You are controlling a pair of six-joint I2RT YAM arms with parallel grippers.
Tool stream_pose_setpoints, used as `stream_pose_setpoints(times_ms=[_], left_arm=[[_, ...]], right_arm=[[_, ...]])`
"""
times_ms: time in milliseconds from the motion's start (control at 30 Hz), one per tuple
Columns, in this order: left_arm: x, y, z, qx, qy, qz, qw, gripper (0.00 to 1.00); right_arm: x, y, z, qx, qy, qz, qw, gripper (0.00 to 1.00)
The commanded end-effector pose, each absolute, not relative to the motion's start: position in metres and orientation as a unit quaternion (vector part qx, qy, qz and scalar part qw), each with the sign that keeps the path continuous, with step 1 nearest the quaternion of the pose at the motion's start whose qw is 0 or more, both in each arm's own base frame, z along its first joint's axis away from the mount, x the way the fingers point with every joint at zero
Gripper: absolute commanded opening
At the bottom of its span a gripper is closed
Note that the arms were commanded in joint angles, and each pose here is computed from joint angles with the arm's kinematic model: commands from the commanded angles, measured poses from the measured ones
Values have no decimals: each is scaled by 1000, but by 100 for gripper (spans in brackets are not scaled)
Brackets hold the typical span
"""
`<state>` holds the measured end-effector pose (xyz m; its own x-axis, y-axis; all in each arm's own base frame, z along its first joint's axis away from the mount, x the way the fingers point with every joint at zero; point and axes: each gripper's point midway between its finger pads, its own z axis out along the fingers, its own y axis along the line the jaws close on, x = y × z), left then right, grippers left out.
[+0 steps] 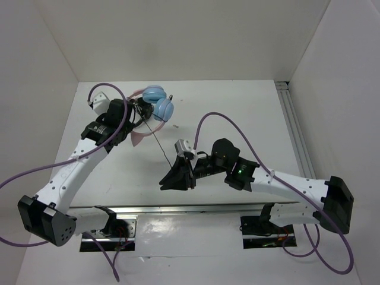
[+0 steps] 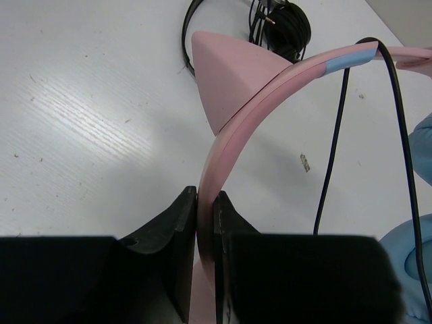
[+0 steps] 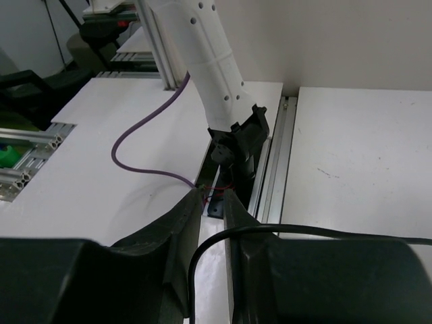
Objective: Wrap the headphones
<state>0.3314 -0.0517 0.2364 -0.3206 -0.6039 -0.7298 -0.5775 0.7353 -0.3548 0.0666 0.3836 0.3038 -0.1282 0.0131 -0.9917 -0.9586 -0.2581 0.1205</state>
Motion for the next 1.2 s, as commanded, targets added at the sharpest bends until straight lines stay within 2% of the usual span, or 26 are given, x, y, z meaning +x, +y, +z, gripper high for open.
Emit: stream_pose_setpoints(times_ms=[0,133,300,433,667,933,1167], left_arm=[[351,-51,258,-393,773,-43,496,0],[353,-51,252,-387,778,-37,493,0],[355,-48,238,-374,790,-7,486,0],[358,-58,239,-329,806,1,492,0],[357,-93,252,-168,837,32,520,0],[338,-152,264,16,845,47,533,0],[305,-166,265,130,828,129,530,0]], right_arm=[[59,376,343,-522,415,601,440,27],[62,374,337,-522,430,590,440,27],[84,373,340,-511,473,537,476,0],[106,367,357,-506,490,481,523,0],[155,360,364,-520,535,344,570,0],[190,343,367,-513,567,241,598,0],[209,324,360,-505,598,146,606,0]])
